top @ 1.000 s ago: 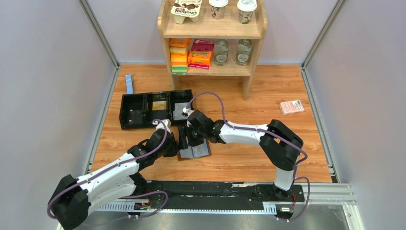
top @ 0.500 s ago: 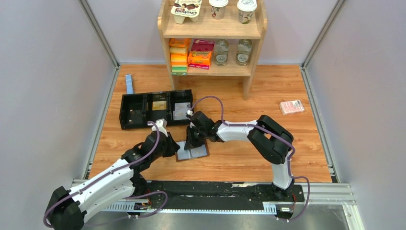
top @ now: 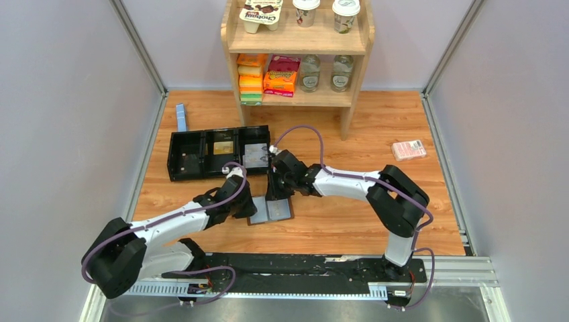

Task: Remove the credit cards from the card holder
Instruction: Remove the credit card from the card holder.

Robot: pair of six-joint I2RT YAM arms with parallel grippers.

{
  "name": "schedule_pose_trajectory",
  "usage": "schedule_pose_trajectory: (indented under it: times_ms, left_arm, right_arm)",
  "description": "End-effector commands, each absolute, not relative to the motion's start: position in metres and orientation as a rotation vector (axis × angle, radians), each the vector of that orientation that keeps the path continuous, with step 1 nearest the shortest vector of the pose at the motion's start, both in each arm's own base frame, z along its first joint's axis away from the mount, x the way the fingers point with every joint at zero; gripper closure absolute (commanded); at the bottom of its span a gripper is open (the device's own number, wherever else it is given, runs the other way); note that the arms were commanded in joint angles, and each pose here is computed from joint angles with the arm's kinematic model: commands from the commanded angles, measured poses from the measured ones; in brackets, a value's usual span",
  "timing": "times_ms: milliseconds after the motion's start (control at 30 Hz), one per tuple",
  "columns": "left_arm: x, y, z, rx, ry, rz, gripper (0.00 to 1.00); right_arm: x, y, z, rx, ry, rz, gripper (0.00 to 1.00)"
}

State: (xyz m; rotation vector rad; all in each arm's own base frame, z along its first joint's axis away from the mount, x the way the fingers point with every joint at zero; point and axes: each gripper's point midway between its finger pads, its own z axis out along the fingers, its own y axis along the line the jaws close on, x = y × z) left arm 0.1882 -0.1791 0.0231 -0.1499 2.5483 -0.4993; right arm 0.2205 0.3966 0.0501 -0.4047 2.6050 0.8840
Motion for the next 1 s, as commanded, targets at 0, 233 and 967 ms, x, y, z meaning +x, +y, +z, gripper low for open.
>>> schedule_pose_trajectory:
  times_ms: [0,233,967]
  left_arm:
    - [0.195,-0.183,0.027,-0.189,2.543,-0.520,0.78]
    - [0.198,-0.183,0.038,-0.235,2.487,-0.575,0.70]
    - [0.212,-0.212,0.045,-0.307,2.369,-0.880,0.57]
  right_arm:
    - [0.239,0.368,0.063,-0.354,2.557,0.747,0.79]
    - [0.238,0.352,0.051,-0.309,2.590,0.704,0.66]
    - [0.229,0.359,0.041,-0.345,2.610,0.770,0.61]
